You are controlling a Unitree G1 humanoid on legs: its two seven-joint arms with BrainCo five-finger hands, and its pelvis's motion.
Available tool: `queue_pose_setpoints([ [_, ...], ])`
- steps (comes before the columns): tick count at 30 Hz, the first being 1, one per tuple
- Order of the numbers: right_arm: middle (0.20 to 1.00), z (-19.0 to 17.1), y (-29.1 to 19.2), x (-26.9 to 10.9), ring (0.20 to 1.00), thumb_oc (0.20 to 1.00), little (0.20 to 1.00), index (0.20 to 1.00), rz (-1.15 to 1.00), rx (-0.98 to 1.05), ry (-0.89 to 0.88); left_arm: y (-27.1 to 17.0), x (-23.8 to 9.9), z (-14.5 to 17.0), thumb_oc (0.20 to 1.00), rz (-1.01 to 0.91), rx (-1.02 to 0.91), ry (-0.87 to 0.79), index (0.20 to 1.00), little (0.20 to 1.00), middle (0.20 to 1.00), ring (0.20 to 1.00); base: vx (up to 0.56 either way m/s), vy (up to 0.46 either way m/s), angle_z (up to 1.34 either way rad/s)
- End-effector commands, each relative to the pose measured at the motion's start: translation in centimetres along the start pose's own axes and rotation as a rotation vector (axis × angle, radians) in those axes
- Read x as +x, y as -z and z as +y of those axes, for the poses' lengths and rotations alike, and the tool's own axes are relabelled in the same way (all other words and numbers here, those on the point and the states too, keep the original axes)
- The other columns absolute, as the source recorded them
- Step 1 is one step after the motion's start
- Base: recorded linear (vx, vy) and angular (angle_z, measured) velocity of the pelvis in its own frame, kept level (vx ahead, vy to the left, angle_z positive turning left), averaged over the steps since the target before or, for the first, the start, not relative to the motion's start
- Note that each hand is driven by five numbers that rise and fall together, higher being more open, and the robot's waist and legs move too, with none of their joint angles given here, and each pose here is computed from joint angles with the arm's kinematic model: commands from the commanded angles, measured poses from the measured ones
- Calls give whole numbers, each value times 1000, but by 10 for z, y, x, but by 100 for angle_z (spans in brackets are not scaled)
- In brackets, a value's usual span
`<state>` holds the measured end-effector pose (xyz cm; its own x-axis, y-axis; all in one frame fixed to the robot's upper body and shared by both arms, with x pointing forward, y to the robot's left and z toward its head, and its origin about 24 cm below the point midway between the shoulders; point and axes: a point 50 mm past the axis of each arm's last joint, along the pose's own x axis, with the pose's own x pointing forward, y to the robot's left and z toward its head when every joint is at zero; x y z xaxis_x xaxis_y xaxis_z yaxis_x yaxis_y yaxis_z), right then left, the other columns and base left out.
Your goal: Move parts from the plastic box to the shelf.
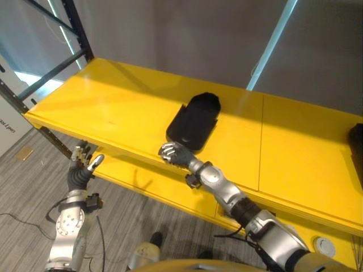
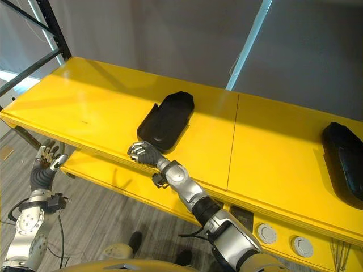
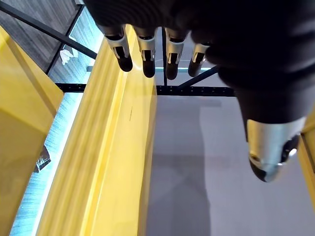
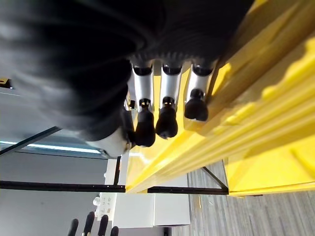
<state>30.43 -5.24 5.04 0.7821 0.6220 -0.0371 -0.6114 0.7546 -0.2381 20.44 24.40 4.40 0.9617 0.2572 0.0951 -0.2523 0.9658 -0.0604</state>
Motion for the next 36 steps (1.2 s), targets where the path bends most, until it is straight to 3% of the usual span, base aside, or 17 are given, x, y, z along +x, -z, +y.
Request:
queue_pose_setpoints([
  [1,200,-5,-21,15,200,200,200,200,-85,-28,31,-20,14,-7,1000,-97,17,82,1000,1000,1000,1000,0,0,0],
  [17,200,-27,-15,23,200,200,200,200,-4,-221,190,-20,10,-2,1000,-94,11,33,1000,1000,1000,1000,0,0,0],
  [29,200,-29,-18,17,200,200,200,200,-26,-243,181,-19,11,-4,1000,-93,14,30,1000,1000,1000,1000,-1,1,-1],
  [36,200,-33,-44,-26,200,200,200,200,-235,-147,156,-23,13,-8,1000,-124,9,15,1000,1000,1000,1000,-3,3,-1],
])
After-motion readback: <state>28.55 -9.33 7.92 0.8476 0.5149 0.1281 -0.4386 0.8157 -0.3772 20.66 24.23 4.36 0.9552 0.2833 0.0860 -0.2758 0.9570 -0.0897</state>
